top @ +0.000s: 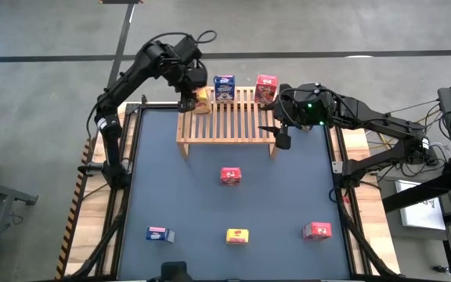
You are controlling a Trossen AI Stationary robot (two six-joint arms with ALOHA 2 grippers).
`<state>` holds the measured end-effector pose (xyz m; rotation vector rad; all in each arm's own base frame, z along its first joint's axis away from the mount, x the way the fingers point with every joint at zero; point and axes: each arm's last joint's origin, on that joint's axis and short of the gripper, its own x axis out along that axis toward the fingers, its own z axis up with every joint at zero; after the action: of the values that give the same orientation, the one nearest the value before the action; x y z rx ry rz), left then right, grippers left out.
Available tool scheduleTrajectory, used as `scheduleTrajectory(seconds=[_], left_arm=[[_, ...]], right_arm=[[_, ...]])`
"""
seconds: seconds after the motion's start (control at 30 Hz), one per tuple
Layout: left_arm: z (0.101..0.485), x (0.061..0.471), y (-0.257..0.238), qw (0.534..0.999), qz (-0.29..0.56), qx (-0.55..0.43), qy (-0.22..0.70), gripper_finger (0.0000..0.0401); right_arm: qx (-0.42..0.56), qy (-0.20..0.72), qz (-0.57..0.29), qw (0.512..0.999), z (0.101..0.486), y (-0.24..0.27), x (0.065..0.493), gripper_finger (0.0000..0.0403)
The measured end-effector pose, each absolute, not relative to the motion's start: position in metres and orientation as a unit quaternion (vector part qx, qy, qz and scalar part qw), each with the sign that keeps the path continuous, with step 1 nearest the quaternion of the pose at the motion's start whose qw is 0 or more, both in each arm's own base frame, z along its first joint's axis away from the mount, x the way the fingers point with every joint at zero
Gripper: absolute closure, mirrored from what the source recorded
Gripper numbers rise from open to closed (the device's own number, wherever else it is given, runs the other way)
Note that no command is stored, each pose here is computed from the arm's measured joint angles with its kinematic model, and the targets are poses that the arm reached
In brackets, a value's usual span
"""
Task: Stack cereal on shelf
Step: Put the top yellow cereal box on the shelf aligned with the other yellow cereal box
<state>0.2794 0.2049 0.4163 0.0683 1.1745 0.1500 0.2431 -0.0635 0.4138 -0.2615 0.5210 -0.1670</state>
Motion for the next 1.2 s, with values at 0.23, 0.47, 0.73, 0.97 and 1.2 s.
scheduleTrajectory(seconds=[0.23, 0.47, 0.73, 0.97, 1.2], left_arm=[[0.418, 0.277, 0.203, 0.830, 0.074, 0.029, 0.552, 0.0252], [0.416, 0.270, 0.198, 0.826, 0.070, 0.021, 0.559, 0.0252], [0.416, 0.259, 0.190, 0.823, 0.062, 0.024, 0.564, 0.0252], [0.420, 0.262, 0.192, 0.828, 0.063, 0.028, 0.556, 0.0252], [0.413, 0.267, 0.196, 0.824, 0.061, 0.022, 0.563, 0.0252]], right_arm=[[-0.129, 0.257, -0.082, 0.954, 0.414, -0.063, 0.243, 0.0138], [-0.128, 0.261, -0.081, 0.953, 0.412, -0.063, 0.243, 0.0138], [-0.129, 0.266, -0.080, 0.952, 0.404, -0.064, 0.245, 0.0138], [-0.130, 0.265, -0.080, 0.952, 0.404, -0.064, 0.246, 0.0138], [-0.133, 0.264, -0.079, 0.952, 0.404, -0.064, 0.246, 0.0138]])
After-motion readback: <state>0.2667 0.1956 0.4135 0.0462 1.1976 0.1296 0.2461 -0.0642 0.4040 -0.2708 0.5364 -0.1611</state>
